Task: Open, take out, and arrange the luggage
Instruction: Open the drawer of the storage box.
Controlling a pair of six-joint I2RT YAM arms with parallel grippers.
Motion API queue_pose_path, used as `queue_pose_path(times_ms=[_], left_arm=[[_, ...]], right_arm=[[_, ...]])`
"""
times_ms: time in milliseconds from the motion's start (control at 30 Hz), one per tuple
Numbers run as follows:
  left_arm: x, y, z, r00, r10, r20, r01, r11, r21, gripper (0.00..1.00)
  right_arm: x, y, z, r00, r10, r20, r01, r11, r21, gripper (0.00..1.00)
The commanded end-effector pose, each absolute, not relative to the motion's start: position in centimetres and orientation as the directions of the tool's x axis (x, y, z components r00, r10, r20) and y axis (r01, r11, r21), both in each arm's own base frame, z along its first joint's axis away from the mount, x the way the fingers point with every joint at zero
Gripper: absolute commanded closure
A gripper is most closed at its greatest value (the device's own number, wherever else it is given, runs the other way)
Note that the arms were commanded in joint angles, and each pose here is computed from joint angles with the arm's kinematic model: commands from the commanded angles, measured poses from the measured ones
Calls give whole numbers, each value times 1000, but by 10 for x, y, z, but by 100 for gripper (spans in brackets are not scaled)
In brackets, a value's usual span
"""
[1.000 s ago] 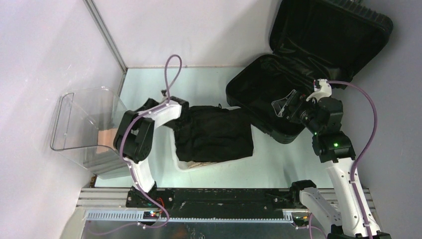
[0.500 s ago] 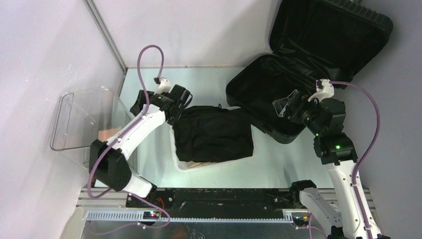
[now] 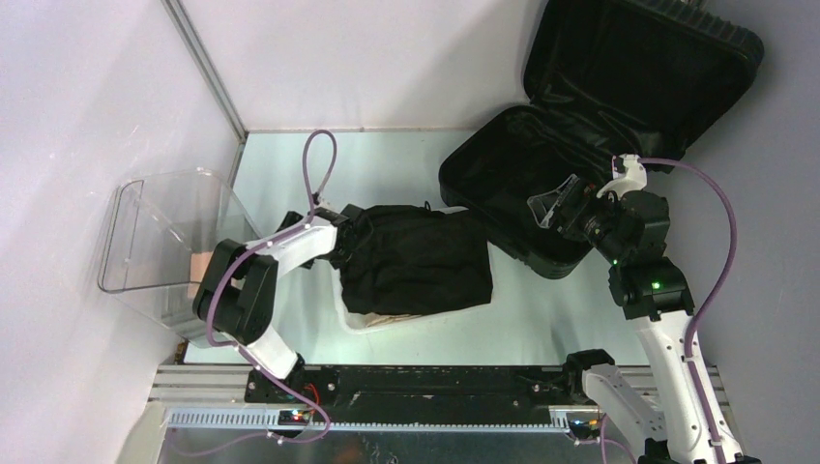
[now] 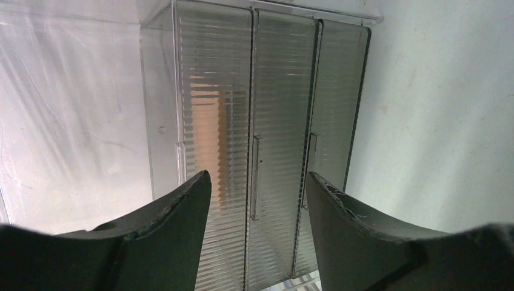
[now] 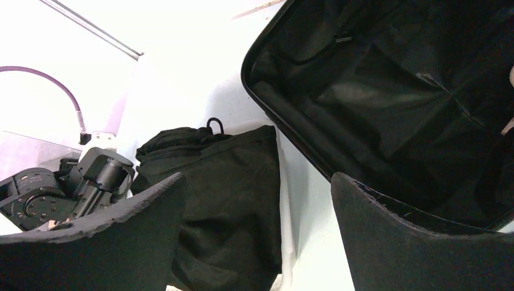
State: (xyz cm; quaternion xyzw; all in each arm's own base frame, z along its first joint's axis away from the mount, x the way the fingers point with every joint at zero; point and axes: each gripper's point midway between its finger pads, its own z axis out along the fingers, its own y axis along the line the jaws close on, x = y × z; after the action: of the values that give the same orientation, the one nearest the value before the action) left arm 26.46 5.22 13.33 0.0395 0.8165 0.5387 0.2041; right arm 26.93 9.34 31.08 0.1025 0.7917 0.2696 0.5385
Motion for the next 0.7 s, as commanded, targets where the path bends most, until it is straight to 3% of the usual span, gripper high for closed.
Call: queue_pose_path(times_ms=[0, 233, 667], left_arm=[[273, 55, 140, -898, 281, -338, -213, 395, 894, 34], [272, 64, 141, -911, 308, -274, -193, 270, 943, 37], [266, 86, 142, -933, 236, -272, -214, 246, 945, 50]], right_arm=[[268, 94, 333, -356, 462, -812, -155, 828, 539, 10], [268, 96, 336, -352, 472, -808, -163, 819, 550, 10], [265, 95, 341, -333, 464, -821, -178, 824, 538, 10]])
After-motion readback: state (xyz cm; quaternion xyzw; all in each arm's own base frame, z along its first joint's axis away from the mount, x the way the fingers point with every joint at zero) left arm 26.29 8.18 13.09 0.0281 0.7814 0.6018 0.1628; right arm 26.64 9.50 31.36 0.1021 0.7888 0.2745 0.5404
